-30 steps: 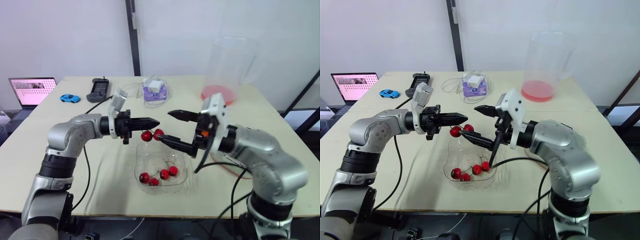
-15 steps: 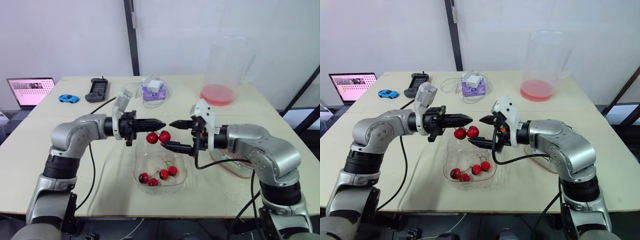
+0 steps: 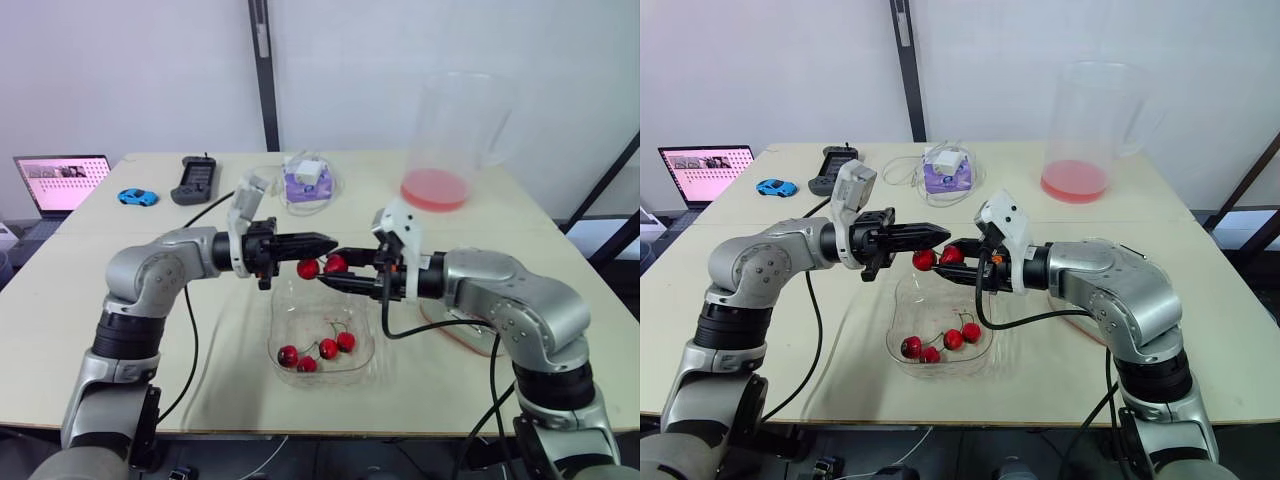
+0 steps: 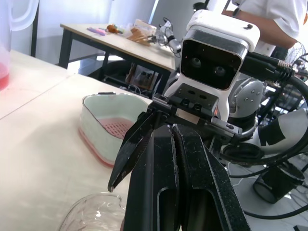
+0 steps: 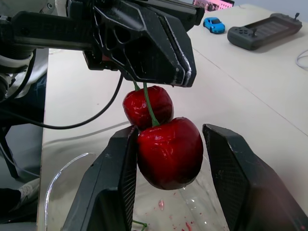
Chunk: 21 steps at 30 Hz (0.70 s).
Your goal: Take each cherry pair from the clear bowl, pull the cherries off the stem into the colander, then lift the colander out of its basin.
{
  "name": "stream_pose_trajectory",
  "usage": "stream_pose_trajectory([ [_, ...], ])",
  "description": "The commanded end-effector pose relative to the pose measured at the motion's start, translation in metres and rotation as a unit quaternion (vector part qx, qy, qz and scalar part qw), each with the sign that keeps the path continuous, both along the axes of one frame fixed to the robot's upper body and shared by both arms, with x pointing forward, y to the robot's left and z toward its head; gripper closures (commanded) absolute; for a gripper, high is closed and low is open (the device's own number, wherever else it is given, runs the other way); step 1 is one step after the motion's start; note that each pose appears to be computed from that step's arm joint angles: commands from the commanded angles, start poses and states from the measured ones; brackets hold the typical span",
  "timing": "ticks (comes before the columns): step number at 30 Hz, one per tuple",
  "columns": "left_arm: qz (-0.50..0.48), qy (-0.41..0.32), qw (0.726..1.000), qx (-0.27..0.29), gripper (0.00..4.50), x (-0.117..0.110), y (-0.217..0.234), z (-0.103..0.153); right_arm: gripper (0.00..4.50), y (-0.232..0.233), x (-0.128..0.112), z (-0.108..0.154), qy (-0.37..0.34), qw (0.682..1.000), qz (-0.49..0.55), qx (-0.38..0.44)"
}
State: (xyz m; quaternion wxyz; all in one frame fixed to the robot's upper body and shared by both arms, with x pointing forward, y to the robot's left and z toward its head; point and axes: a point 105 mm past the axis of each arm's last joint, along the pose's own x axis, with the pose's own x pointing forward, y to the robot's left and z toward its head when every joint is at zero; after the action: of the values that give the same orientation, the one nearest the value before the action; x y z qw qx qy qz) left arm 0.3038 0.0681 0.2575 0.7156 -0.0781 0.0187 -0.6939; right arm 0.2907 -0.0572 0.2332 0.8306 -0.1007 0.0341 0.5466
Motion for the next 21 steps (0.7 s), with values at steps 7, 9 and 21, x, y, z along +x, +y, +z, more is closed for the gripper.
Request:
stream_pose_trajectory([
  [7,-0.003,-0.025,1.0,-0.017,4.5,-0.003,-0.001,0.012,3.51,0.0,-0.004,0.015,-0.029,1.0,0.008,0.008],
  [9,-0.003,-0.025,1.0,-0.017,4.5,-0.003,0.0,0.011,3.51,0.0,-0.005,0.014,-0.029,1.0,0.009,0.007],
  [21,-0.011,-0.027,0.999,-0.017,4.5,-0.003,-0.002,0.01,3.51,-0.02,-0.008,0.002,0.006,0.999,0.01,-0.03],
])
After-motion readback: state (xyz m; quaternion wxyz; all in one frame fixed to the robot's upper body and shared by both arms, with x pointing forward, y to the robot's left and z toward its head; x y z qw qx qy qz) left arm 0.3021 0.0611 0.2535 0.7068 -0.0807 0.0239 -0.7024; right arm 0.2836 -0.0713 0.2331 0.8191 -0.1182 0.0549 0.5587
